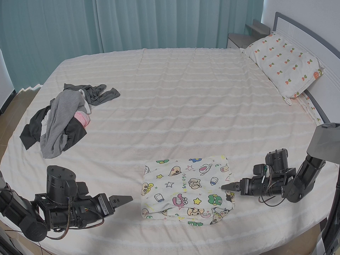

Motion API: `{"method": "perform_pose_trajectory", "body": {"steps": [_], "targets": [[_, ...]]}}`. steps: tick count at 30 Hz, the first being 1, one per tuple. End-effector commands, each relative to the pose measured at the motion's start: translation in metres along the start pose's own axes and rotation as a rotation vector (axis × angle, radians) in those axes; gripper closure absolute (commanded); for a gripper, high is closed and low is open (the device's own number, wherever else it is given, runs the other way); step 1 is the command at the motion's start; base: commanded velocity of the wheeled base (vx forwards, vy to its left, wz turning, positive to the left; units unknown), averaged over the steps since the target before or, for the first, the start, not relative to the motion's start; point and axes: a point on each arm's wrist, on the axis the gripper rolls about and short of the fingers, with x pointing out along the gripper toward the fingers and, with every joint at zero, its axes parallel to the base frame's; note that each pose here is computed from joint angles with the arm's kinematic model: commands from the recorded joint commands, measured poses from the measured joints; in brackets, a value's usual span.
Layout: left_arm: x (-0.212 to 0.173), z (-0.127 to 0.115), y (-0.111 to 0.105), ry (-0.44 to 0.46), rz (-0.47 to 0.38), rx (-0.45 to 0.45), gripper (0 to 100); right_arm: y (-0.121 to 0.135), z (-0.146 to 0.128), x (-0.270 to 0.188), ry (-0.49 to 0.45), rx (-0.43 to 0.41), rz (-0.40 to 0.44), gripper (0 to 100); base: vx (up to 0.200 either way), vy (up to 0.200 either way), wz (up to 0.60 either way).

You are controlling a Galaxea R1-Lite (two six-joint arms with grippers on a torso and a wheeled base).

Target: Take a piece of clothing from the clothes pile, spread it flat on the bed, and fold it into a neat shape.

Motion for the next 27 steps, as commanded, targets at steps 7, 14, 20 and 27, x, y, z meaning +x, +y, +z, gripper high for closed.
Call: {"method": "perform_pose_trajectory", "body": {"steps": [7,14,20,27], "targets": [[0.0,0.0,0.0,-0.001,-0.001,0.0,0,0.014,-0.024,0.007,0.087,-0.024,0.027,0,0.0,0.0,0.0],[0.0,0.0,0.0,-0.001,-0.001,0.0,0,0.014,-0.026,0.007,0.095,-0.021,0.029,100,0.0,0.0,0.0],[0.0,0.0,0.0,0.0,0.0,0.0,0,0.012,-0.033,0.003,0.115,-0.013,0.018,100,0.0,0.0,0.0],[0.0,0.0,0.0,0.0,0.0,0.0,0,0.012,-0.038,-0.008,0.124,-0.005,0.019,100,0.0,0.0,0.0]]}}
